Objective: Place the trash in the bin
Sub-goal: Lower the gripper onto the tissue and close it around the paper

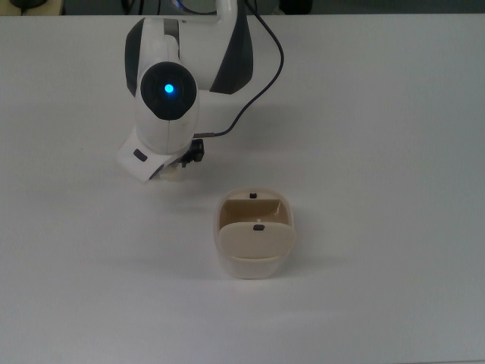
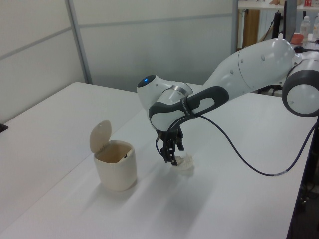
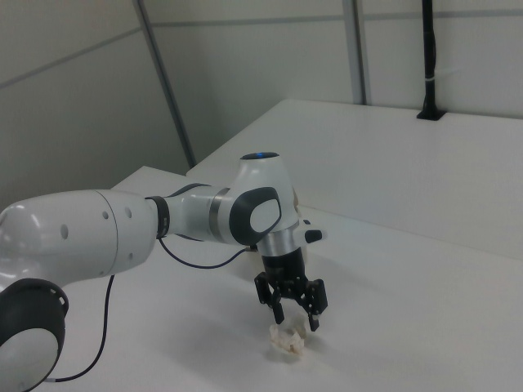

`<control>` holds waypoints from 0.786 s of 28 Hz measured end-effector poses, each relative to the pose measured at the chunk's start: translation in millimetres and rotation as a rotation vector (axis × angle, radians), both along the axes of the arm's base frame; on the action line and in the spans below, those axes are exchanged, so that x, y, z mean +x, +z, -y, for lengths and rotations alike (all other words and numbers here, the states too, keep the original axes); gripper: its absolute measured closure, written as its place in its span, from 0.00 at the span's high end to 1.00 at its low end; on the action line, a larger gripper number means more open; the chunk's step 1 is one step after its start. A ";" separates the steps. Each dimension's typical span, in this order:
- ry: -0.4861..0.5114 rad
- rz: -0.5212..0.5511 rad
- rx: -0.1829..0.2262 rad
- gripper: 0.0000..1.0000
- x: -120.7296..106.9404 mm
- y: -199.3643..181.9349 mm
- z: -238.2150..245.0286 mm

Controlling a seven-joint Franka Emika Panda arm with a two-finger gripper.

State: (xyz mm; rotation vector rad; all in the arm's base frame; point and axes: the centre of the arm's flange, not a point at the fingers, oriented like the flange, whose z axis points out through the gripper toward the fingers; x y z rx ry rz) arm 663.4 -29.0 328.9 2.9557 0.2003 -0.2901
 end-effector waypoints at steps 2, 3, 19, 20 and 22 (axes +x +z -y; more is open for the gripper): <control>0.001 0.001 0.000 0.80 0.1 -0.2 -0.4; 0.001 0.002 0.000 0.73 0.3 -0.4 -0.4; 0.007 0.029 0.004 0.09 4.9 -5.3 -1.2; 0.007 0.030 0.004 0.06 5.1 -5.0 -1.1; 0.006 0.032 0.004 0.02 5.6 -3.8 -0.6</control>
